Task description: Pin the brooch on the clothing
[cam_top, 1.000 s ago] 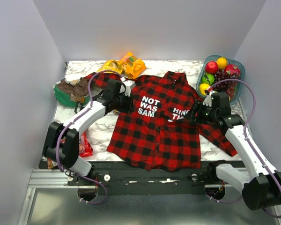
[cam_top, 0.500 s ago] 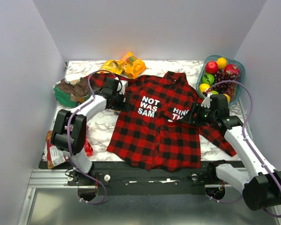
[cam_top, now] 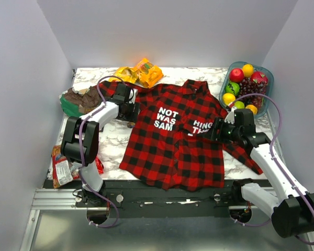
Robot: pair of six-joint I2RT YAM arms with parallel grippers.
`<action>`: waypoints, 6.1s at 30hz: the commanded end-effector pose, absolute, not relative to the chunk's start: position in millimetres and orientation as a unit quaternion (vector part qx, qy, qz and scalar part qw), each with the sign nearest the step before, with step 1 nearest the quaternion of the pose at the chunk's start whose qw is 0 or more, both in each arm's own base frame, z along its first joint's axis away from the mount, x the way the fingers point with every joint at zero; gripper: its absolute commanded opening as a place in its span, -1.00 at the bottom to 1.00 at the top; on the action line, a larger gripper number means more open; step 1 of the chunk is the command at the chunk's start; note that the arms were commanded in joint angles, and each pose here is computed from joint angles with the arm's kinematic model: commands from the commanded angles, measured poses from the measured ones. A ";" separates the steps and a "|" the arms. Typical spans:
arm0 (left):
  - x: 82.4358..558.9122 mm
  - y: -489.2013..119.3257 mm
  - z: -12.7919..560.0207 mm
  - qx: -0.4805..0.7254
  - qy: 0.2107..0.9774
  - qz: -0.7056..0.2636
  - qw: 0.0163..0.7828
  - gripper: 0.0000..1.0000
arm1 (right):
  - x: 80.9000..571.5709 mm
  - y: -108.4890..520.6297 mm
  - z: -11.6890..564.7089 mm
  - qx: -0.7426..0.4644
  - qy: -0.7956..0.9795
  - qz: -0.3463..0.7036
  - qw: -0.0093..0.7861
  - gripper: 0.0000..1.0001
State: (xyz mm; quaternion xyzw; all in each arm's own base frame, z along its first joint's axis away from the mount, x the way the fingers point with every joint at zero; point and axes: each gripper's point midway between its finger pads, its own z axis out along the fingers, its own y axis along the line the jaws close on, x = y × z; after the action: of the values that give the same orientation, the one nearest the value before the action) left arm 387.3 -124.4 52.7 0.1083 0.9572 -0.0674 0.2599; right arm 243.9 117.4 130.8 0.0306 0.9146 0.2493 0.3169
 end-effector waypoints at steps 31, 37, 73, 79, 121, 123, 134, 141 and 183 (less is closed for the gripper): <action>365.6 -126.8 2.7 0.141 0.973 -0.054 0.173 -0.01 | 244.5 123.0 124.1 0.038 0.912 0.263 0.314 0.35; 371.6 -128.0 31.0 0.135 0.964 -0.055 0.220 -0.10 | 245.1 123.3 124.5 0.038 0.912 0.263 0.313 0.35; 383.4 -122.0 33.9 0.027 0.966 -0.010 0.258 0.53 | 245.3 125.4 127.5 0.016 0.915 0.257 0.309 0.35; 387.5 -117.6 27.1 0.058 0.967 0.011 0.247 0.45 | 240.4 124.5 120.1 0.018 0.918 0.256 0.303 0.35; 355.5 -94.7 44.2 0.151 0.937 0.212 0.233 -1.00 | 225.7 122.7 128.7 -0.017 0.905 0.262 0.335 0.35; 356.5 -93.6 48.1 0.149 0.935 0.218 0.235 -1.00 | 225.4 122.6 128.1 -0.017 0.905 0.262 0.334 0.35; 362.5 -145.0 128.3 0.139 0.931 0.076 0.328 -1.00 | 226.7 122.5 131.4 -0.018 0.904 0.260 0.338 0.35; 321.6 -235.8 168.8 0.275 0.882 -0.200 0.327 -1.00 | 231.1 137.6 169.0 -0.069 0.869 0.303 0.384 0.34; 186.3 -298.0 199.3 0.350 0.684 -0.621 0.153 -1.00 | 184.2 283.9 203.4 -0.353 0.679 0.552 0.331 0.06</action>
State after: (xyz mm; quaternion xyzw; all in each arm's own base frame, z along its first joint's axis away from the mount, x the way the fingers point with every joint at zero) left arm 189.6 -299.2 192.9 0.3365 0.7012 -0.6104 0.1503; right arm 183.8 274.9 187.0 -0.3319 0.7061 0.5399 0.3158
